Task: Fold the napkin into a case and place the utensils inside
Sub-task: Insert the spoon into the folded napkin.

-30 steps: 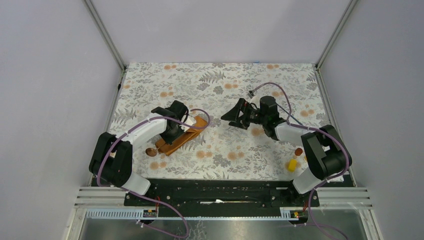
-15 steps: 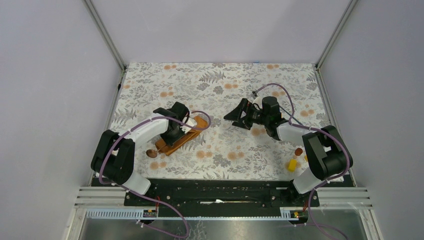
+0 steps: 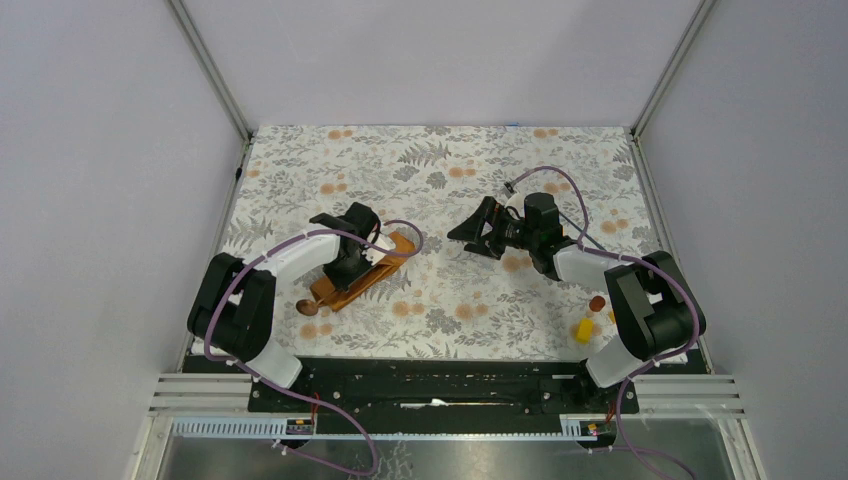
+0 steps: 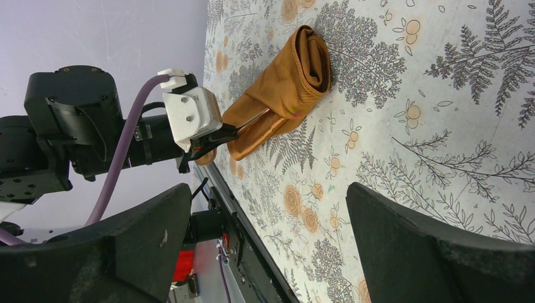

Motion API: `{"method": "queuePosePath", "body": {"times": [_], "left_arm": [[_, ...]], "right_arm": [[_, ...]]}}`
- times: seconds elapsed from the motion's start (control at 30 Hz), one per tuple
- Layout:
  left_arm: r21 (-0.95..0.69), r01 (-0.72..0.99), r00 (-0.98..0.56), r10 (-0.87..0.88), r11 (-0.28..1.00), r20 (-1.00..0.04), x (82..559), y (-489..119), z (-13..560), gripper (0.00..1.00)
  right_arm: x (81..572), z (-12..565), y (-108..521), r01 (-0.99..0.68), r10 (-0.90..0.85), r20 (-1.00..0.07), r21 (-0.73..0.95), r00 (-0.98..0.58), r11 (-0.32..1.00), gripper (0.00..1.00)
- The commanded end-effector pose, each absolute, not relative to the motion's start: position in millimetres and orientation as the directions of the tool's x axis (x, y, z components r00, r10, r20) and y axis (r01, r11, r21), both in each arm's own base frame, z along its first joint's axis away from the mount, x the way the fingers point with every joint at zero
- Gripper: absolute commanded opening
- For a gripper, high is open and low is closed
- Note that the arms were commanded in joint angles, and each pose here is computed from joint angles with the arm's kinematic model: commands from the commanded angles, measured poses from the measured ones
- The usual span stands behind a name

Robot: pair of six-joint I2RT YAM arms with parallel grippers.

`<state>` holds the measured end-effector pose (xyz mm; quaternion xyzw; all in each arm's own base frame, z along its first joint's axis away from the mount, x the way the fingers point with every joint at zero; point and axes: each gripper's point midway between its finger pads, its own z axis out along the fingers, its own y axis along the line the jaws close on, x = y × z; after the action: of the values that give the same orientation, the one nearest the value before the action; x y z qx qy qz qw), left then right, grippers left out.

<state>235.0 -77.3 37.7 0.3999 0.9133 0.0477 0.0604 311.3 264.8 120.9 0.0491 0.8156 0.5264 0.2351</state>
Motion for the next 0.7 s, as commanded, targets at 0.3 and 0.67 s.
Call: {"method": "queuePosePath", "body": {"times": [0.3,0.67], "left_arm": [[0.151,0.72,-0.659,0.735,0.677,-0.159,272,-92,40,0.0],[0.145,0.737,-0.627,0.748,0.66,-0.22,296,-107,36,0.0]], "right_arm": [[314,136,265,-0.226,0.326,-0.384,0.874,-0.864,0.429,1.0],[314,135,265,-0.227,0.324,-0.384,0.874,-0.865,0.429,1.0]]}}
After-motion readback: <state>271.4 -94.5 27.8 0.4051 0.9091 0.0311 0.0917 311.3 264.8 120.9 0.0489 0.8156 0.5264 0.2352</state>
